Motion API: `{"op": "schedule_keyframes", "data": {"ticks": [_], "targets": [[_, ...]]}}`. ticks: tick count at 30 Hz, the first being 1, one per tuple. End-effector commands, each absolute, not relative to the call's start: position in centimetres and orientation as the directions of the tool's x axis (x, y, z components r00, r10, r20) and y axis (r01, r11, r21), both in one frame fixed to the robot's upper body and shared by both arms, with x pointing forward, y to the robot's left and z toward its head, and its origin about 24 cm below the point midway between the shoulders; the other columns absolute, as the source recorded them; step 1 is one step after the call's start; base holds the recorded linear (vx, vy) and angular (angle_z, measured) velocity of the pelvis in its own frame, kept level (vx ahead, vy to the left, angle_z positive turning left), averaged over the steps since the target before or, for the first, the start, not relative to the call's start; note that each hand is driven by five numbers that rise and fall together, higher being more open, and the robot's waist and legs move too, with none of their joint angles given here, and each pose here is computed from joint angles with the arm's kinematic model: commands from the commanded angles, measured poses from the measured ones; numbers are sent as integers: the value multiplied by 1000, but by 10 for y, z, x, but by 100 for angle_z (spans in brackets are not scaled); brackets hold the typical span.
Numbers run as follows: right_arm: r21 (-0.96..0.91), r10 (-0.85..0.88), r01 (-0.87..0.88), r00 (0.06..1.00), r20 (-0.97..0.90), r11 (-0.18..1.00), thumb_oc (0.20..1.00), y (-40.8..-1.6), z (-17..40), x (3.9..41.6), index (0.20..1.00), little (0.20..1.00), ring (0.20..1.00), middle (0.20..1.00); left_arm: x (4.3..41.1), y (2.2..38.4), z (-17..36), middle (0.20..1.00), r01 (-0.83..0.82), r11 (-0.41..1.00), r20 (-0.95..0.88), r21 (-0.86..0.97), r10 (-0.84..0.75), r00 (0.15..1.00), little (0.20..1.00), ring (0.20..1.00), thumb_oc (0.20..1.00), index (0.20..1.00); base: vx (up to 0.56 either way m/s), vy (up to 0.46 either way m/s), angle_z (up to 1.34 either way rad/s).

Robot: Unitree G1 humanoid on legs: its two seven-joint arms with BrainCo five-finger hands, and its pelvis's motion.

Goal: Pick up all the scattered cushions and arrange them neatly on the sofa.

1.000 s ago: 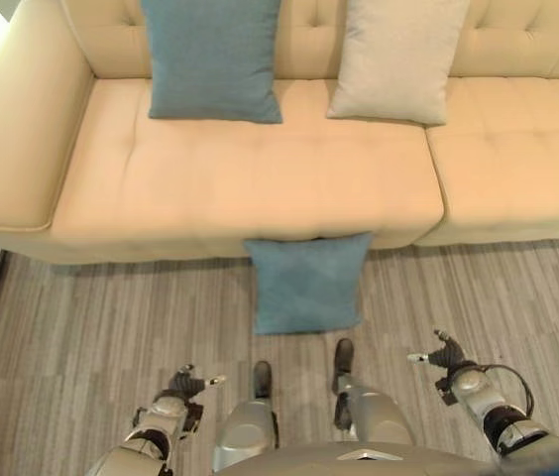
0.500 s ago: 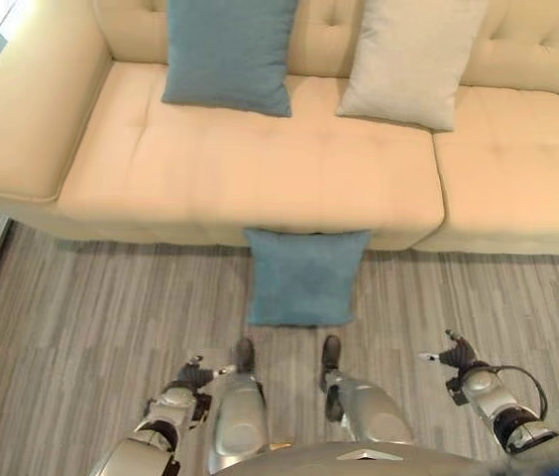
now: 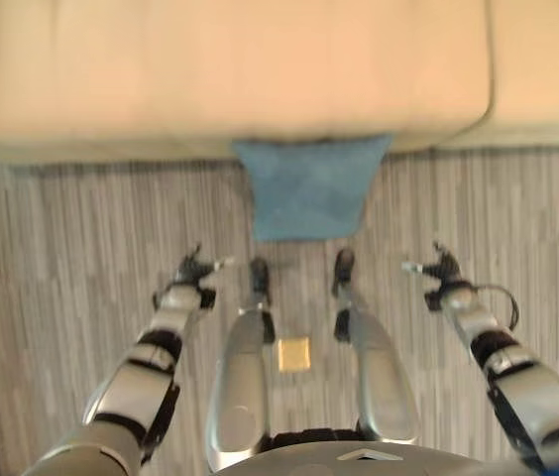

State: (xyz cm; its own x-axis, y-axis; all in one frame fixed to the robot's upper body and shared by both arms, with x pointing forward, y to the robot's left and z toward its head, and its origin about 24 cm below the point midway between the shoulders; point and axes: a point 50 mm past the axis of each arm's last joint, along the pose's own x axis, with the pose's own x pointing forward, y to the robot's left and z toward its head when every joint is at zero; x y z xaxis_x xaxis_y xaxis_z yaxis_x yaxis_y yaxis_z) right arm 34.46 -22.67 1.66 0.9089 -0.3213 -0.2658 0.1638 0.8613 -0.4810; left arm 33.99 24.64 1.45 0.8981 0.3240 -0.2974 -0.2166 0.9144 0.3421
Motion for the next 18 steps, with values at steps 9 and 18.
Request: {"op": "schedule_keyframes", "data": {"ticks": [9, 18], "targets": [[-206, -542, 552, 833, 109, 808, 1000, -258, 137, 385, 1000, 1000, 1000, 1000, 389, 251, 120, 1000, -435, 860, 28, 266, 444, 896, 1000, 1000, 1000, 1000, -26, 40, 4], [-9, -604, 627, 754, 259, 779, 1000, -257, 205, 396, 1000, 1000, 1000, 1000, 411, 231, 190, 1000, -467, 870, 177, 162, 440, 881, 1000, 1000, 1000, 1000, 43, 31, 3]]}}
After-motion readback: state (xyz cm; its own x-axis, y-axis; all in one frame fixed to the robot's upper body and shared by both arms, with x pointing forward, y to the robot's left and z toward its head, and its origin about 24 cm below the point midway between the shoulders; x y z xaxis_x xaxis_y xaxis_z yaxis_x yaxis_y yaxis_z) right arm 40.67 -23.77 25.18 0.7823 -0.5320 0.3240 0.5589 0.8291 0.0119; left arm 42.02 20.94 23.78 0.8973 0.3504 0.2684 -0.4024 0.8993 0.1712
